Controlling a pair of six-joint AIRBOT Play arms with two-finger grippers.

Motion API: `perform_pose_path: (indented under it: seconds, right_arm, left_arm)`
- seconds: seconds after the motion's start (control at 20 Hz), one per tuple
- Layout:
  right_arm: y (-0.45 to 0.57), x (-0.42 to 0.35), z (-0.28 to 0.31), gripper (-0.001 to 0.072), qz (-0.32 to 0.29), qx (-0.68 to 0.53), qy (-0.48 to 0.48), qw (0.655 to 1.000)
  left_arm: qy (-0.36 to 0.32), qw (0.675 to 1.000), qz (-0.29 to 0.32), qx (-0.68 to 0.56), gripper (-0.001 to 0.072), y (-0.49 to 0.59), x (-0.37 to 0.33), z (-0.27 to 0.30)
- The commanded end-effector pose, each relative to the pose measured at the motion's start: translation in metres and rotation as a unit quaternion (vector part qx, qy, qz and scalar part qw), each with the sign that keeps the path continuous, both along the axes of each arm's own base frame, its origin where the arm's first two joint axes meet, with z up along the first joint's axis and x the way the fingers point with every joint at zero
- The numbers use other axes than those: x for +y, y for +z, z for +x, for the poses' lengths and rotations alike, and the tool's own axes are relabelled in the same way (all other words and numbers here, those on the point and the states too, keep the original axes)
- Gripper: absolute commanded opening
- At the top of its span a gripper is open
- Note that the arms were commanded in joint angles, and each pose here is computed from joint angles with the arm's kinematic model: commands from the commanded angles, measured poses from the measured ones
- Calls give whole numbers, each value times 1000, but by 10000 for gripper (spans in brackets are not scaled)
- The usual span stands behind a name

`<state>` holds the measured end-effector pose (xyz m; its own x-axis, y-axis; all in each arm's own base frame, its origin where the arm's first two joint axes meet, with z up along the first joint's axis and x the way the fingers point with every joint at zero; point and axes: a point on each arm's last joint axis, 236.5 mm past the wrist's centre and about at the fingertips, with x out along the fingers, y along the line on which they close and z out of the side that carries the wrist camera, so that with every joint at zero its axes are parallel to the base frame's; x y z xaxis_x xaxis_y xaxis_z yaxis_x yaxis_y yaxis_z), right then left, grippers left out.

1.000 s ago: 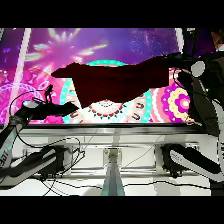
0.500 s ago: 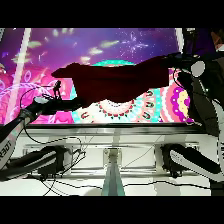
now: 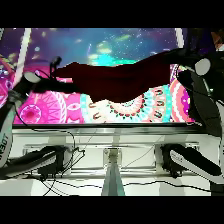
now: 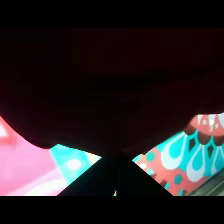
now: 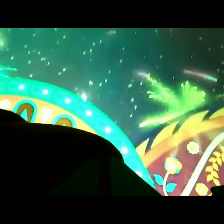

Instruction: Fold the clothes and pants, and hang the long-sleeved shirts on hangers.

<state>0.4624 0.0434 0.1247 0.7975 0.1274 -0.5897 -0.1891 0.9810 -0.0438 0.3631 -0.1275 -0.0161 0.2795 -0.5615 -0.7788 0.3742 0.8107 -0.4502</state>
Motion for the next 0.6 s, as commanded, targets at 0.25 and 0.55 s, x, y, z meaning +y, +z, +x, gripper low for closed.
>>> perform_pose_path:
  seconds: [0.25, 0.55]
  right_arm:
    - [204, -10, -40, 16, -18, -217, -5, 976]
    - [350, -14, -143, 16, -13, -384, -8, 923]
  left_arm:
    - [66, 941, 50, -327, 17, 279, 77, 71]
    - [235, 790, 99, -558, 17, 455, 160, 15]
